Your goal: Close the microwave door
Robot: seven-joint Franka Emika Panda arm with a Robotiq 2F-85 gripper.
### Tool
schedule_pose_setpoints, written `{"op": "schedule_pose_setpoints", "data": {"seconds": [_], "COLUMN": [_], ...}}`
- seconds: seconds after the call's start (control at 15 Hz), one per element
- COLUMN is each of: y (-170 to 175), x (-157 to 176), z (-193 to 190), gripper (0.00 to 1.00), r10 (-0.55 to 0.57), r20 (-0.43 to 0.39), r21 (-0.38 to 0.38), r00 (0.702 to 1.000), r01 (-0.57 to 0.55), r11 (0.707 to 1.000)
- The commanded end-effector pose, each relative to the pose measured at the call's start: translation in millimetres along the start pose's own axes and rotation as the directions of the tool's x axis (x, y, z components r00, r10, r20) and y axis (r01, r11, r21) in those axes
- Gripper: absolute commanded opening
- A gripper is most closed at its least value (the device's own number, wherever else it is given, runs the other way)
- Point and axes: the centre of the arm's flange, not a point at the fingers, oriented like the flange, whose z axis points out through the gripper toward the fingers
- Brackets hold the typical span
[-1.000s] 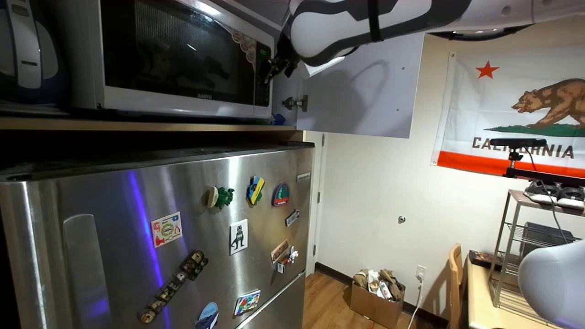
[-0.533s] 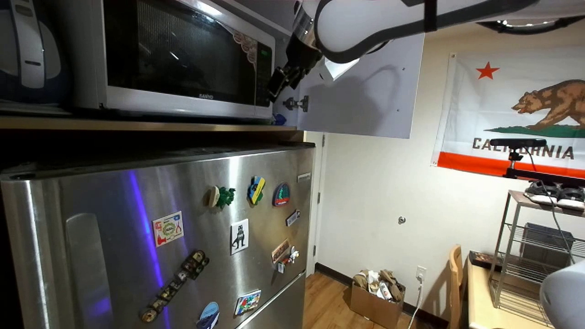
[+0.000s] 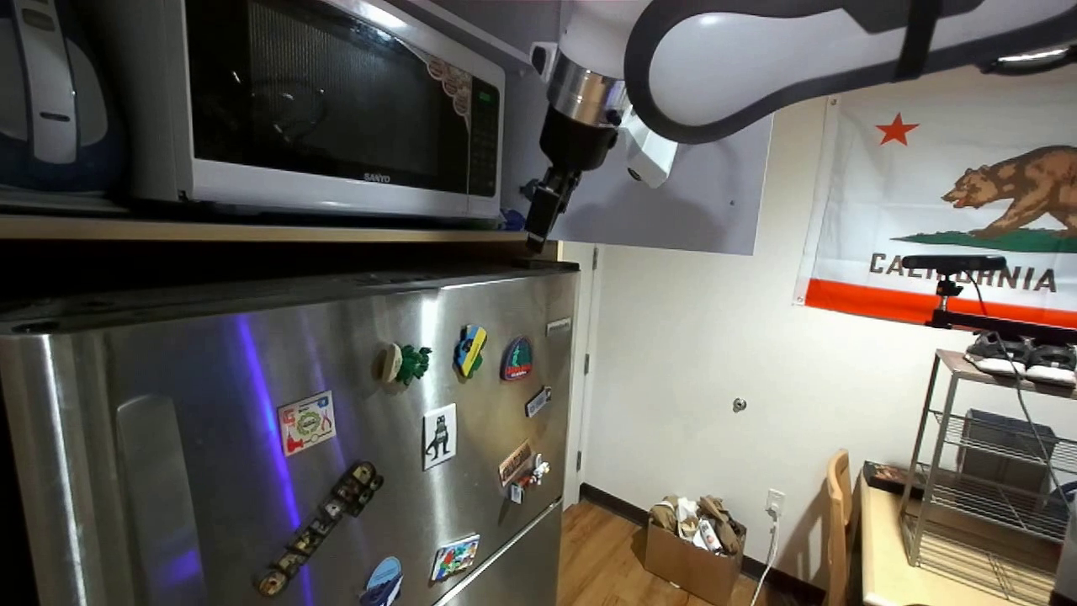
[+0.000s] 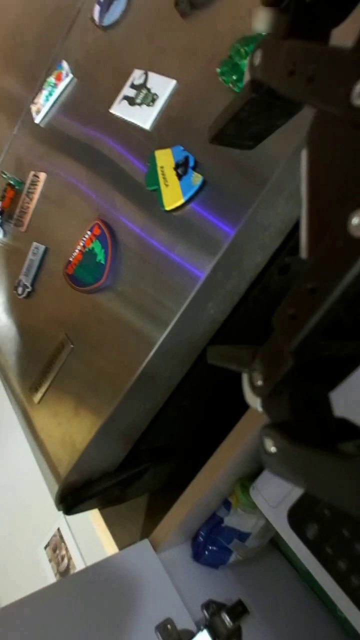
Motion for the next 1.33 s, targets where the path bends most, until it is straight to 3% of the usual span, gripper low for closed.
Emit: {"op": "schedule_pose_setpoints", "data": {"seconds": [0.0, 0.27, 0.47, 0.6, 0.67, 0.93, 1.13, 1.27], "y": [-20, -36, -43, -29, -37, -28, -49, -67], "x": [-18, -21, -18, -10, -10, -8, -16, -22], "z": [0, 9, 20, 21, 16, 18, 20, 22], "gripper": [1.00, 1.00, 1.00, 1.00, 1.00, 1.00, 1.00, 1.00], "r10": [-0.055, -0.092, -0.092, -0.097, -0.103, -0.068, 0.015, 0.085], "r20": [0.065, 0.111, 0.046, -0.038, 0.021, -0.009, 0.056, 0.099], "r21": [-0.006, 0.009, -0.006, -0.010, 0.011, 0.008, 0.107, 0.200], "r00": [0.996, 0.990, 0.995, 0.995, 0.994, 0.998, 0.998, 0.991], "r01": [0.055, 0.091, 0.092, 0.096, 0.103, 0.068, -0.021, -0.104], "r11": [0.998, 0.996, 0.996, 0.995, 0.995, 0.998, 0.994, 0.974]}}
